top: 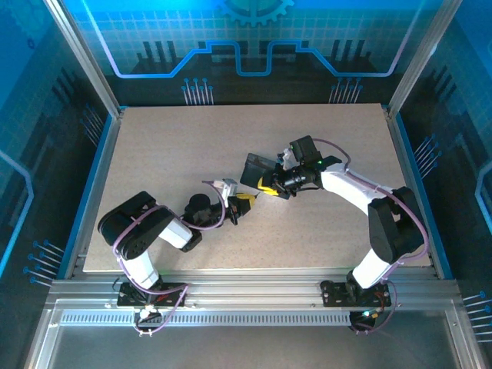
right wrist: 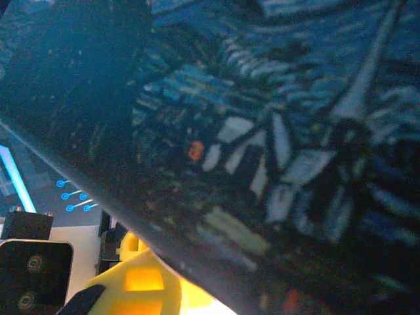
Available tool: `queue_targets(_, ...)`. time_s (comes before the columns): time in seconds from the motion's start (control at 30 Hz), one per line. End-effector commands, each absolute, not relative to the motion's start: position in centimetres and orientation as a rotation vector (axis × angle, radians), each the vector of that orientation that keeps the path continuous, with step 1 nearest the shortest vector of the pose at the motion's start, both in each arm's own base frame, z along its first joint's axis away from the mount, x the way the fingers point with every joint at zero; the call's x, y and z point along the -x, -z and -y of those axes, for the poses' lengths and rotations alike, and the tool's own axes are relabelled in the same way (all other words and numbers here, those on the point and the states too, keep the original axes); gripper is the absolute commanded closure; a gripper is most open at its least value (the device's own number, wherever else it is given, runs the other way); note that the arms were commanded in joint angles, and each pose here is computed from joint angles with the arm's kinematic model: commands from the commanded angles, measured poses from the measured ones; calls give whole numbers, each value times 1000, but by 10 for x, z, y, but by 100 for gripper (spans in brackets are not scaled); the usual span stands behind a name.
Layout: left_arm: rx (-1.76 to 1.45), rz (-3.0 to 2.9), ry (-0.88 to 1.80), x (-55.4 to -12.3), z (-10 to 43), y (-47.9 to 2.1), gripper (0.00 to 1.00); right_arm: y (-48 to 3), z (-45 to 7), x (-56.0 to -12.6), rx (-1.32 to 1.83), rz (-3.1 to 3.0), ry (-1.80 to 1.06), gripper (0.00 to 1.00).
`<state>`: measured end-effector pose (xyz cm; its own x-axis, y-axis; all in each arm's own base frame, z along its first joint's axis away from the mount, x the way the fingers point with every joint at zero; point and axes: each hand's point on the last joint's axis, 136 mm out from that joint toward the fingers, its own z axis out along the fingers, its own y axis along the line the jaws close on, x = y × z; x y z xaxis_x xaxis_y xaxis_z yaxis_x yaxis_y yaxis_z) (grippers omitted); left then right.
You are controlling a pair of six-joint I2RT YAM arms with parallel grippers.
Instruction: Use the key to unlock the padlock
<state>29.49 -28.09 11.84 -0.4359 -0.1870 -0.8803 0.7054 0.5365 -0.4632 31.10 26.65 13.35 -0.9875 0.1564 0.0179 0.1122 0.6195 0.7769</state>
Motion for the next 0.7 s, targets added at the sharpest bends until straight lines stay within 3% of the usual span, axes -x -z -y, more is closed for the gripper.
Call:
queue_targets(0.0, -466, -1654, 1066, -298, 284, -139, 100, -147, -270, -316, -171, -2751, -1382, 100)
queue_targets(0.67, -434, -1650, 1054, -307, 280, -142, 100, -144, -270, -312, -164, -2766, -1387, 100)
